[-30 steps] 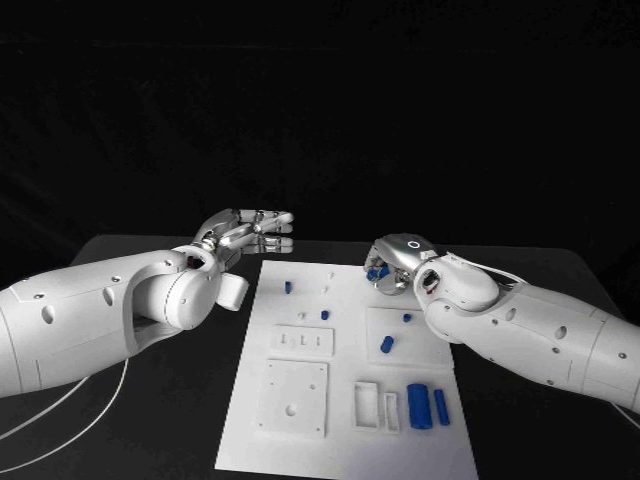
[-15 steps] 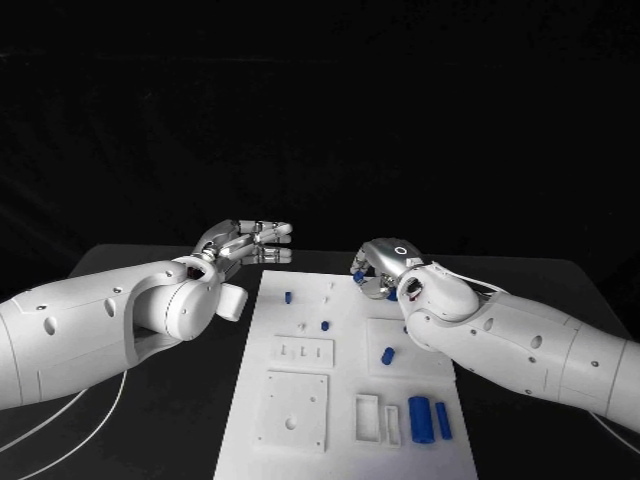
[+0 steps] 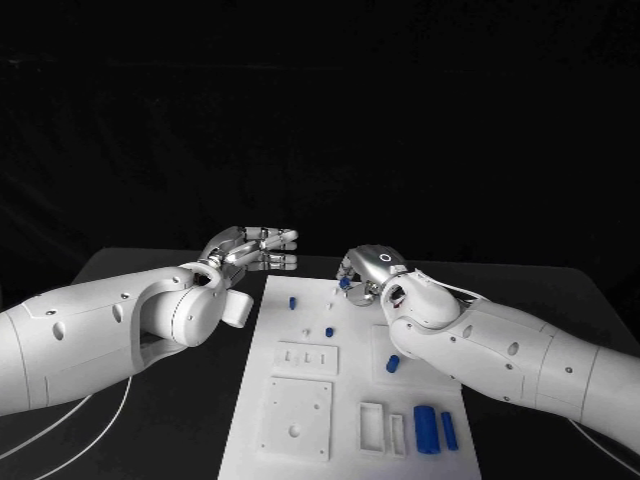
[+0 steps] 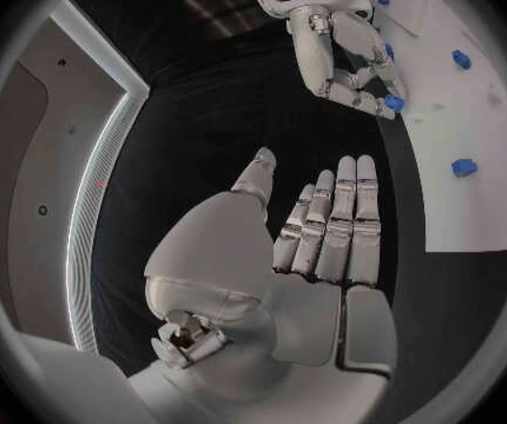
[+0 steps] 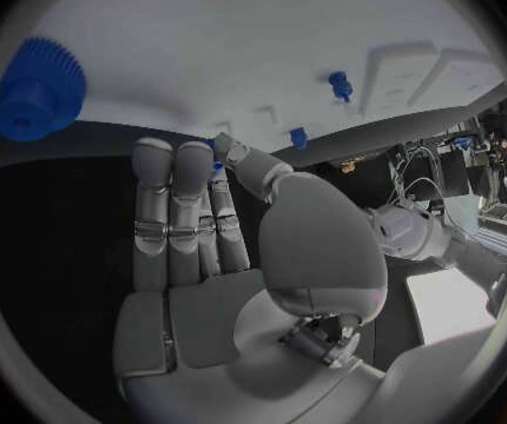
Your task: Assemble the parts on the task board
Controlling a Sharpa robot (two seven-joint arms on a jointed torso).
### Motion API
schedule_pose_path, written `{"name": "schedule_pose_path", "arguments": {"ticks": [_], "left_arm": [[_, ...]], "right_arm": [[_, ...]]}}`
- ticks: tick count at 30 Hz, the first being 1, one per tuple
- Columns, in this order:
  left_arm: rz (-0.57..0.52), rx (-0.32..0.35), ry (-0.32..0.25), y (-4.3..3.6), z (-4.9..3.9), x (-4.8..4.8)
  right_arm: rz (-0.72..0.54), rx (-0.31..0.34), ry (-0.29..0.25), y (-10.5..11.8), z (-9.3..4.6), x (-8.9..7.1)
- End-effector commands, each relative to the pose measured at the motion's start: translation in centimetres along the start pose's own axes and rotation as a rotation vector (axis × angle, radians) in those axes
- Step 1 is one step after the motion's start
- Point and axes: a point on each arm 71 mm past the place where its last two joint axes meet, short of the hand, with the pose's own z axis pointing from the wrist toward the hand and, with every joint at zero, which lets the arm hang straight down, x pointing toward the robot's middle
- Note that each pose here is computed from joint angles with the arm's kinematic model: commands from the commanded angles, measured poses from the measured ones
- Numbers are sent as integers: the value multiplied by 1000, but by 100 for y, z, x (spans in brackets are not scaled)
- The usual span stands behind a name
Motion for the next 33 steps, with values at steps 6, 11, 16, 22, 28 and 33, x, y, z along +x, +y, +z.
{"name": "schedule_pose_path", "arguments": {"ticks": [6, 11, 16, 22, 28, 33], "left_arm": [[0, 13, 13, -27, 16, 31], [1, 14, 10, -29, 18, 21], [3, 14, 6, -31, 19, 6], [3, 15, 7, -33, 23, 11], [1, 16, 14, -35, 22, 31], [0, 17, 17, -38, 17, 45]], "right_arm": [[-1, -35, -13, 110, 9, -4], [0, -39, -10, 118, -1, -9], [1, -42, -5, 113, -13, -9], [2, -50, 10, 145, -11, 6], [-4, -42, 23, 148, -3, 25], [-11, -38, 32, 140, 5, 38]]}}
